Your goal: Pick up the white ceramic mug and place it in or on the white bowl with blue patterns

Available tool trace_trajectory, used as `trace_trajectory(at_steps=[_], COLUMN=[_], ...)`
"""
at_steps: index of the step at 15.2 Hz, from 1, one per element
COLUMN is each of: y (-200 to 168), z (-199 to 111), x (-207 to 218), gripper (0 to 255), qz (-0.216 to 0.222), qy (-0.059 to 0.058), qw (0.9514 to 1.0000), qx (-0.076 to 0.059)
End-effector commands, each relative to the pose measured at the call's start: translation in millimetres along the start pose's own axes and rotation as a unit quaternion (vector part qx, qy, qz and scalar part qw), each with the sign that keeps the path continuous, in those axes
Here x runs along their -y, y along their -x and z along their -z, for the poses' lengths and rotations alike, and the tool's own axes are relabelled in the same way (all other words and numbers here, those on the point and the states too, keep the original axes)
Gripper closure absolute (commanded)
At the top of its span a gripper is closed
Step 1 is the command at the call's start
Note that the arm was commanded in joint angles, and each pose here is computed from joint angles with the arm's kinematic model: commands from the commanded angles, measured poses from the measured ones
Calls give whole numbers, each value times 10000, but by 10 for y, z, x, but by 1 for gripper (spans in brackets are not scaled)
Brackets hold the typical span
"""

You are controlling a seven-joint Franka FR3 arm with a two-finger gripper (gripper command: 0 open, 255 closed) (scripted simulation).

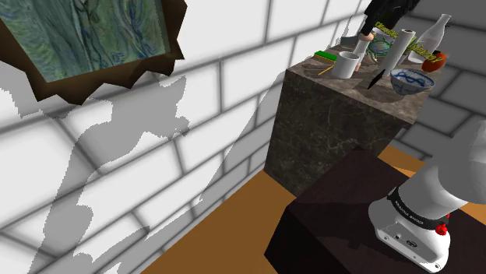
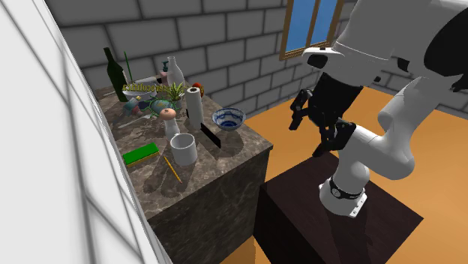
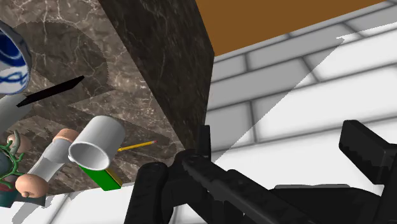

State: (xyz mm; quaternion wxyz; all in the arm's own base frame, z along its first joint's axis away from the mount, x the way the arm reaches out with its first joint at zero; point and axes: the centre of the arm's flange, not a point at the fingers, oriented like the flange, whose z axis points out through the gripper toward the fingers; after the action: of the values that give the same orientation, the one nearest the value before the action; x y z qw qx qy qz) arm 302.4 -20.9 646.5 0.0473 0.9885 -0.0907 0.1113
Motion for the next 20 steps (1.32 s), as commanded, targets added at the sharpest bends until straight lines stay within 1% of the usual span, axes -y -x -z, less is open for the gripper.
trace_trajectory(at_steps=[1, 20], y=[0, -1228], z=[0, -1487], x=[0, -1733], gripper=[0, 0], qz=[0, 266], qy=[0, -194], qw=[10000, 9990], qx=[0, 303])
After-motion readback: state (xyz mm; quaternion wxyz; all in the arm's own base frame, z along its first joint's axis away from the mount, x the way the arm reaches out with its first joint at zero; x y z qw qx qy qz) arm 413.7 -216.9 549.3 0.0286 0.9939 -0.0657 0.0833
